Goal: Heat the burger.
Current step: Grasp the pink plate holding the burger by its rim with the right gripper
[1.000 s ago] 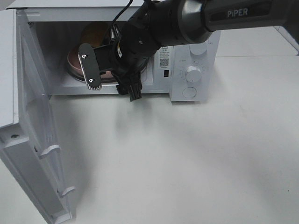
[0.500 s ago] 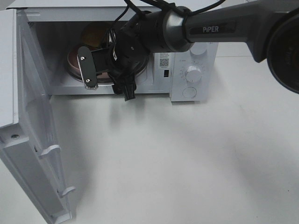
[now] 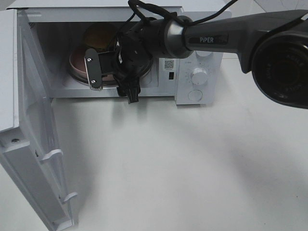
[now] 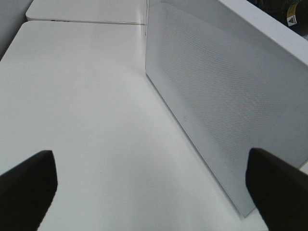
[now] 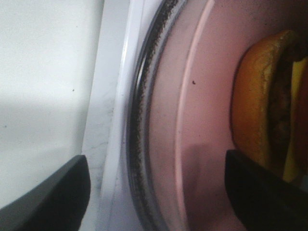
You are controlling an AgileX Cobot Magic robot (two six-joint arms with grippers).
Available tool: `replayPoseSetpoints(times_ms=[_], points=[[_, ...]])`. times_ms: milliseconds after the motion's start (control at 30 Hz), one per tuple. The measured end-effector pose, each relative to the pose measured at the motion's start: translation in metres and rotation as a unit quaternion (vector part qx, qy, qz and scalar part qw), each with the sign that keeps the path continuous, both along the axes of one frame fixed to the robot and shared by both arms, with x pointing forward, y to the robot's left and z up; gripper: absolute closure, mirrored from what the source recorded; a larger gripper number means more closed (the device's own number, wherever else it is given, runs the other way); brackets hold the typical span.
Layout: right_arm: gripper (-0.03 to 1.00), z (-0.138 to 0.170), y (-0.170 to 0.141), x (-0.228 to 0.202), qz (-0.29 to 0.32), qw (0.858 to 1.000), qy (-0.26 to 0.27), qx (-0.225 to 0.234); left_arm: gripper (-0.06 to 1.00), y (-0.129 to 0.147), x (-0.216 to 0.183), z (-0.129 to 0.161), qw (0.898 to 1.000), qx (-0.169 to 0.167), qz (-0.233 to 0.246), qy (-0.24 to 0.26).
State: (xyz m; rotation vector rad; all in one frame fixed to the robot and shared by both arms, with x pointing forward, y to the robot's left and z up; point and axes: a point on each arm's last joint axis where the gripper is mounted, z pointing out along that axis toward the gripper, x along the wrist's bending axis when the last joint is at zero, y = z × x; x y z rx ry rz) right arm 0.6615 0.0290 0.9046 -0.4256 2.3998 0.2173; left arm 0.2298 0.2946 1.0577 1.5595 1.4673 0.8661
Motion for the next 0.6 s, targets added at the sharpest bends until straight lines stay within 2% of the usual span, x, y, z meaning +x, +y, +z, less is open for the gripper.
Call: replayPoseSetpoints(times_ms=[133, 200, 300, 367, 400, 467, 600], points=[[0.28, -0.0031, 0.0004, -0.0003, -0.003, 1.0, 0.006, 0.002, -0.04, 0.0002, 0.0, 0.0, 1.0, 0.001, 0.001, 0.0], [0.47, -0.0055, -0.0006, -0.0005, -0.009, 1.0, 0.015, 0.004, -0.04, 0.0002, 0.0, 0.0, 1.0, 0.001, 0.001, 0.0], [0.51, -0.006, -0.0011, -0.001, -0.011, 1.0, 0.019, 0.003, -0.04, 0.0002, 0.0, 0.0, 1.0, 0.001, 0.001, 0.0], [0.75, -0.0076, 0.0001, -0.0045, -0.022, 0.999, 0.037, 0.005, -0.04, 0.0002, 0.0, 0.0, 1.0, 0.001, 0.001, 0.0], [0.75, -0.0076, 0.0001, -0.0045, -0.022, 0.999, 0.037, 0.005, -0.04, 0.0002, 0.0, 0.0, 1.0, 0.001, 0.001, 0.0], [0.88, -0.0053, 0.0031, -0.0048, -0.017, 0.999, 0.031, 0.015, -0.04, 0.0002, 0.0, 0.0, 1.0, 0.001, 0.001, 0.0], [0.88, -0.005, 0.0012, -0.0031, -0.017, 0.999, 0.03, 0.015, -0.04, 0.0003, 0.0, 0.0, 1.0, 0.002, 0.001, 0.0]])
